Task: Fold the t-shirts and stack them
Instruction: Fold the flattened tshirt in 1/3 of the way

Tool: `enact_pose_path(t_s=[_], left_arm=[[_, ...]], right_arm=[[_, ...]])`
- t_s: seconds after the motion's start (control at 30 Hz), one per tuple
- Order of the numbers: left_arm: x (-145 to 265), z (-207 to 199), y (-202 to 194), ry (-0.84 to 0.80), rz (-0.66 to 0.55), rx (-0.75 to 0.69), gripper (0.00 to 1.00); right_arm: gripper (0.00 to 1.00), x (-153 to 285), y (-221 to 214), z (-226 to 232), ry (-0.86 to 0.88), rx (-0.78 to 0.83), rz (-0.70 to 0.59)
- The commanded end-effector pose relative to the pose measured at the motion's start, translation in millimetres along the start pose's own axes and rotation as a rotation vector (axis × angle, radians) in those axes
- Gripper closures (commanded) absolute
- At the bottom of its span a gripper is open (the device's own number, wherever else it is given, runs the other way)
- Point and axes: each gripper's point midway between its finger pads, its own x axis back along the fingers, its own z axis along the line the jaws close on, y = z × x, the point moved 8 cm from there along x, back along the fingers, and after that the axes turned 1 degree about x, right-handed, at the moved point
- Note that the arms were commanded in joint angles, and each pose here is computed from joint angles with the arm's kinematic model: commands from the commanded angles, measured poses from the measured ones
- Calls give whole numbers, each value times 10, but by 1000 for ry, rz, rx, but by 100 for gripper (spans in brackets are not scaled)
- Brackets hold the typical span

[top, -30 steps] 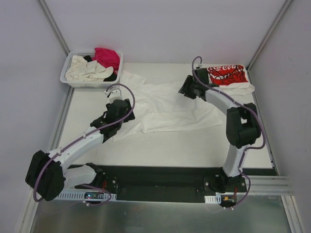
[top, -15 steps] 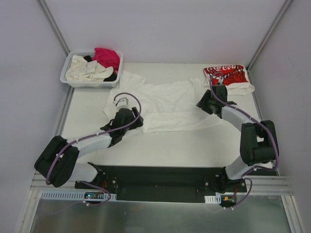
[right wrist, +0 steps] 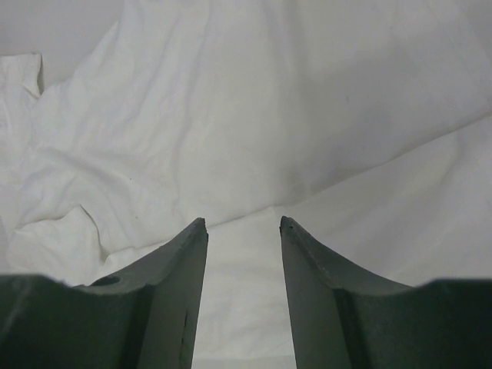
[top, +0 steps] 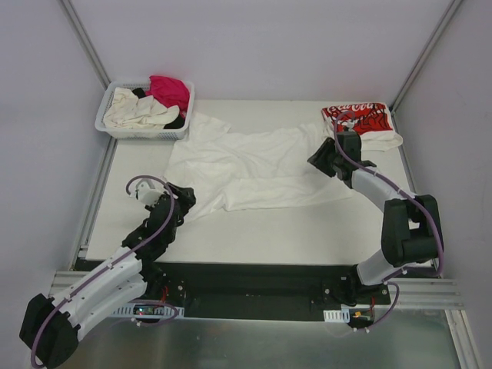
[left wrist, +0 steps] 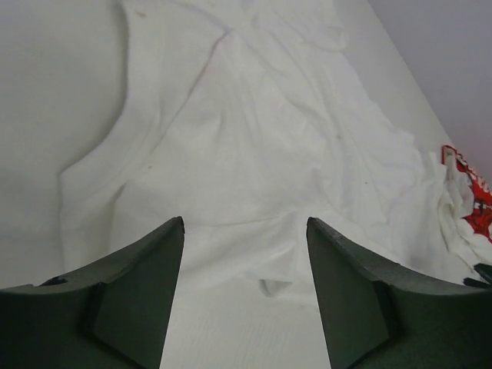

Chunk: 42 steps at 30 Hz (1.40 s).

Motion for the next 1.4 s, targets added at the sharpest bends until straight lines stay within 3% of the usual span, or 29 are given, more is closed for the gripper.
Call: enact_pose_path(t_s=[0.0,0.2,0.7,1.13,1.37], left_arm=[[126,330,59,234,-44,-6,35],[200,293,204,454,13,-195,32],[180,213,-20,607,256,-207,34],[104,127,-66,618,273,-177,36],[-49,-19,-116,638,316,-236,37]], right_arm=[[54,182,208,166,74,-13,-87],[54,259,259,162,74,-11,-107],[53,426,382,139,86,-61,-163],[53,584,598,127,133,-106,-222],[53,706,697,81,131,-109,-265]])
